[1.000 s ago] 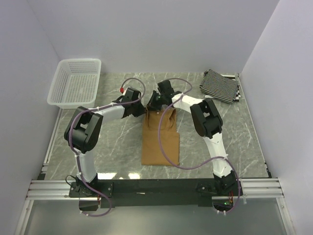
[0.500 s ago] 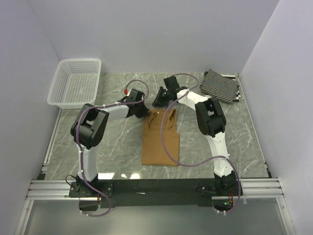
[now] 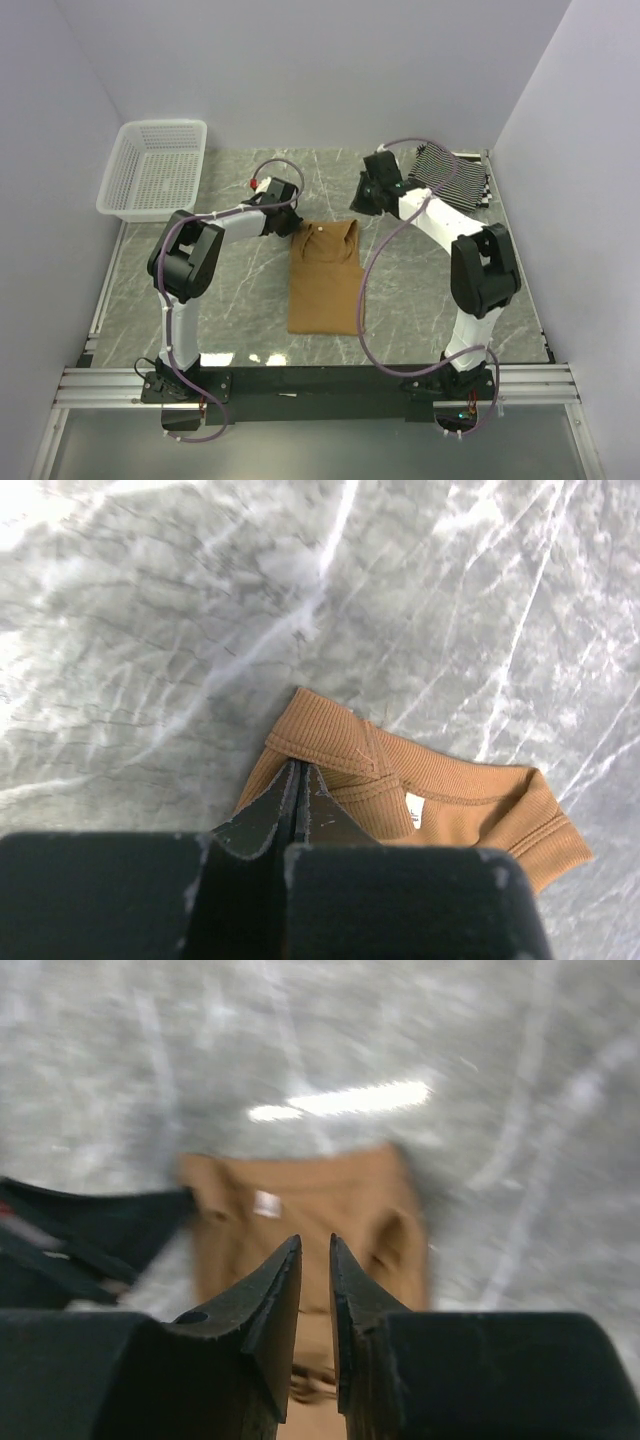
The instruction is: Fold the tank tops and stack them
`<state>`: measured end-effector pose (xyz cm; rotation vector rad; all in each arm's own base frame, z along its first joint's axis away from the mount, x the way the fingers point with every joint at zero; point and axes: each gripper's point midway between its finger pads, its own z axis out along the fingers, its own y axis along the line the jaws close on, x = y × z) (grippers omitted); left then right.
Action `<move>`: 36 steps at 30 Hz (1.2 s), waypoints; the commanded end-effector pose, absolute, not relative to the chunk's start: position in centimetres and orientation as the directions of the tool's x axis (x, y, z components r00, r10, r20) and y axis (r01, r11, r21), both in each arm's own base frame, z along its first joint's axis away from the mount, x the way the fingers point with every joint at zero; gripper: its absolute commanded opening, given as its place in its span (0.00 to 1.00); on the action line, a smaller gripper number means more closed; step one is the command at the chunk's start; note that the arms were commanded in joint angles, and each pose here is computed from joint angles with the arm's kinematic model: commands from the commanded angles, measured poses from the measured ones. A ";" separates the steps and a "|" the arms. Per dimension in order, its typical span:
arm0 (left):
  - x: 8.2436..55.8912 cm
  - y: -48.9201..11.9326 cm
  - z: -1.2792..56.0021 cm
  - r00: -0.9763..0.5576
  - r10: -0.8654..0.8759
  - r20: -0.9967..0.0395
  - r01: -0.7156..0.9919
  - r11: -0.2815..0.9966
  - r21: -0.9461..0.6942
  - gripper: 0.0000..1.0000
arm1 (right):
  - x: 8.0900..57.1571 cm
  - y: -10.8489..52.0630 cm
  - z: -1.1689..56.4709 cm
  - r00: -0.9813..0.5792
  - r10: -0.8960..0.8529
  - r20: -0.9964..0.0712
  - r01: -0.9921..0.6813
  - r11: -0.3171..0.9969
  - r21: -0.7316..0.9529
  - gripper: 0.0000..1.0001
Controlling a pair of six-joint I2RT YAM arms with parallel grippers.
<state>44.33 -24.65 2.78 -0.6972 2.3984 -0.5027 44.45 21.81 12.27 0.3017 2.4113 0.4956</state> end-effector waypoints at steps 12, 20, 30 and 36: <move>48.0 -28.2 10.6 -0.667 -0.516 -0.538 -0.089 0.772 -0.630 0.09 | 42.0 17.7 8.3 -0.745 0.326 -0.583 0.110 0.921 0.375 0.31; 47.7 -30.3 13.7 -0.660 -0.493 -0.567 0.015 0.746 -0.666 0.09 | 42.5 16.0 7.8 -0.733 0.410 -0.542 0.156 0.878 0.453 0.31; 44.6 -37.8 10.6 -0.767 -0.435 -0.471 0.063 0.680 -0.730 0.03 | 44.1 17.6 5.2 -0.767 0.459 -0.448 0.191 0.830 0.523 0.30; 44.2 -40.1 8.4 -0.803 -0.411 -0.431 0.054 0.671 -0.740 0.01 | 44.6 18.6 4.5 -0.775 0.484 -0.407 0.201 0.799 0.567 0.29</move>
